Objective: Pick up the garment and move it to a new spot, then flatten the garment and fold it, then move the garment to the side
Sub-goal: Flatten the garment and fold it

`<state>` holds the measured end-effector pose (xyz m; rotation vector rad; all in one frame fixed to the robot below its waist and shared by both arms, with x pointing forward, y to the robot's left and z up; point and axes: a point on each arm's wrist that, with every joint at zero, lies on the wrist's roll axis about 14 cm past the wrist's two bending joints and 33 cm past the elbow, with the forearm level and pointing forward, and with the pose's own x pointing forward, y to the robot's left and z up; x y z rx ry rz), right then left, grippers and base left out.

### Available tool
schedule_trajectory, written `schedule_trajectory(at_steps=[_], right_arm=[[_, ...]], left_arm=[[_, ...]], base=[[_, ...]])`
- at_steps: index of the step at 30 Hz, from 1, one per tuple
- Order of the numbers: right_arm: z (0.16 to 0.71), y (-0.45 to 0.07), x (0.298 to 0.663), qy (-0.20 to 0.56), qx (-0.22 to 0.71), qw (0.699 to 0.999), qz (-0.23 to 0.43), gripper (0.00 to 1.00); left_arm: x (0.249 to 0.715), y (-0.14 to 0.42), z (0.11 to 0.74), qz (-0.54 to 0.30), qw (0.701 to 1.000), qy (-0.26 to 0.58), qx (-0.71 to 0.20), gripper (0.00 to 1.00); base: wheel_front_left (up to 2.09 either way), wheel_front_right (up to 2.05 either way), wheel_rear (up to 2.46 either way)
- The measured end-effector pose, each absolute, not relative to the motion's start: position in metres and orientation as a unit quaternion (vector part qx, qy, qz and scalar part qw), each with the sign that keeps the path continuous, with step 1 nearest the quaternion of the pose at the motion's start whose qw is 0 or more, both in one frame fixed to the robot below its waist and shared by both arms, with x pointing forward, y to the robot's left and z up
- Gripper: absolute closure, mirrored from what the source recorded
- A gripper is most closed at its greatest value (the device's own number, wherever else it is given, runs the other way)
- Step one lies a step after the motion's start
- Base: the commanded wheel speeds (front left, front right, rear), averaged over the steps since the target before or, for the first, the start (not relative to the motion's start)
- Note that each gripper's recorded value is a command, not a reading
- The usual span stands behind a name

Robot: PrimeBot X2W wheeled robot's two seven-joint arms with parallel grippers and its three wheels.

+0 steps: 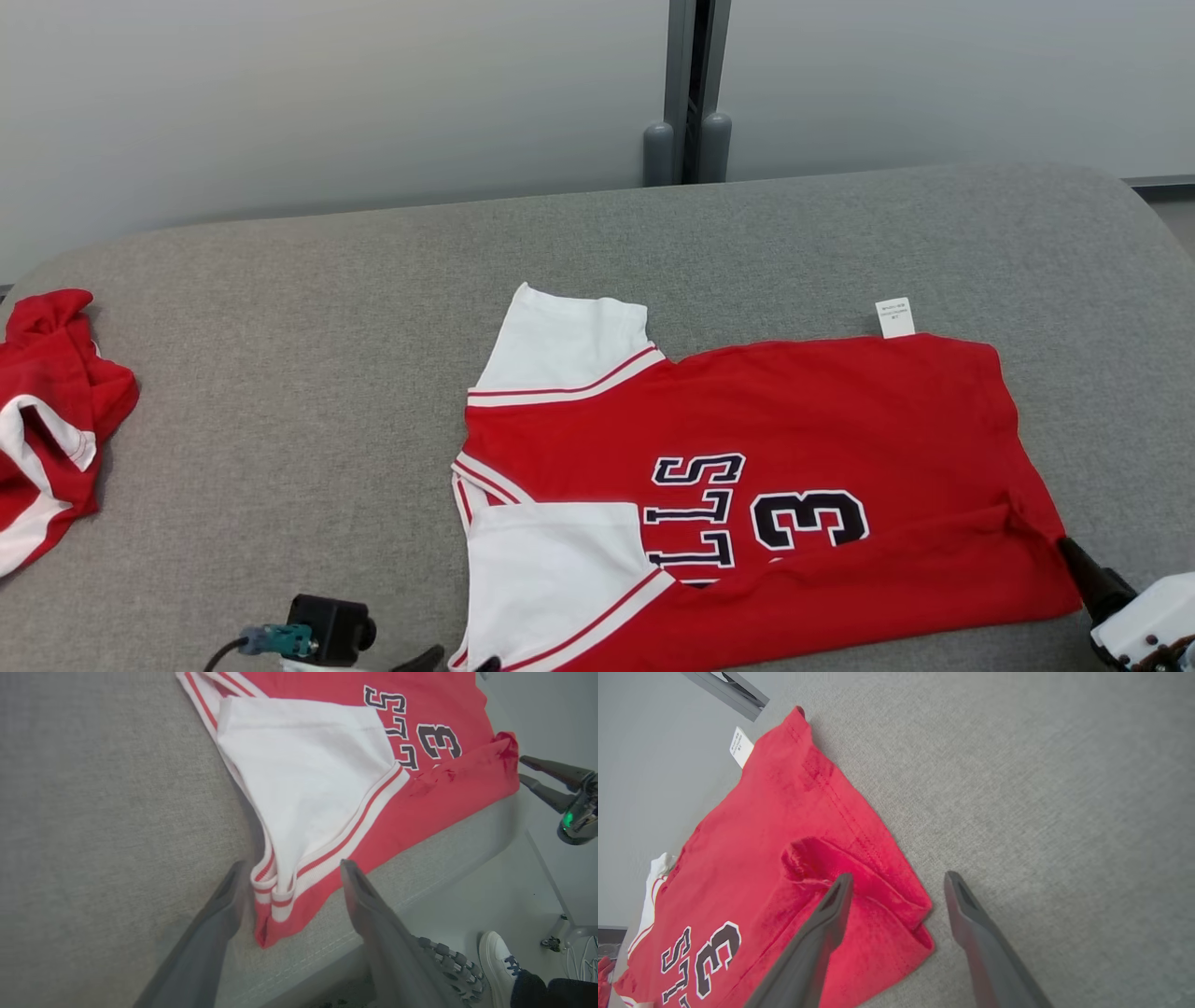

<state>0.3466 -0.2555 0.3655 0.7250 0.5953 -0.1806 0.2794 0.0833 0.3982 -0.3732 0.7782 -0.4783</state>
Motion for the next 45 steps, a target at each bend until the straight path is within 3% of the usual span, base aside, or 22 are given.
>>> schedule_trajectory(at_steps=[5, 9, 18, 32, 45], right_arm=[[0.394, -0.265, 0.373, 0.233, 0.316, 0.917, -0.076, 0.00], [0.433, -0.265, 0.402, 0.157, 0.286, 0.944, -0.054, 0.00], [0.472, -0.237, 0.432, 0.078, 0.240, 0.968, 0.001, 0.00], [0.461, -0.224, 0.451, 0.056, 0.188, 0.980, 0.018, 0.00], [0.431, -0.238, 0.447, 0.078, 0.198, 0.977, -0.022, 0.00]], left_arm=[[0.303, 0.102, 0.410, -0.190, 0.905, 0.336, -0.182, 0.00], [0.341, 0.117, 0.436, -0.151, 0.934, 0.257, -0.197, 0.00], [0.397, 0.123, 0.465, -0.107, 0.959, 0.138, -0.223, 0.00], [0.478, 0.096, 0.428, -0.149, 0.969, 0.144, -0.132, 0.00], [0.556, 0.058, 0.390, -0.198, 0.959, 0.200, -0.028, 0.00]], base=[[0.00, 0.00, 0.00], [0.00, 0.00, 0.00], [0.00, 0.00, 0.00], [0.00, 0.00, 0.00], [0.00, 0.00, 0.00]])
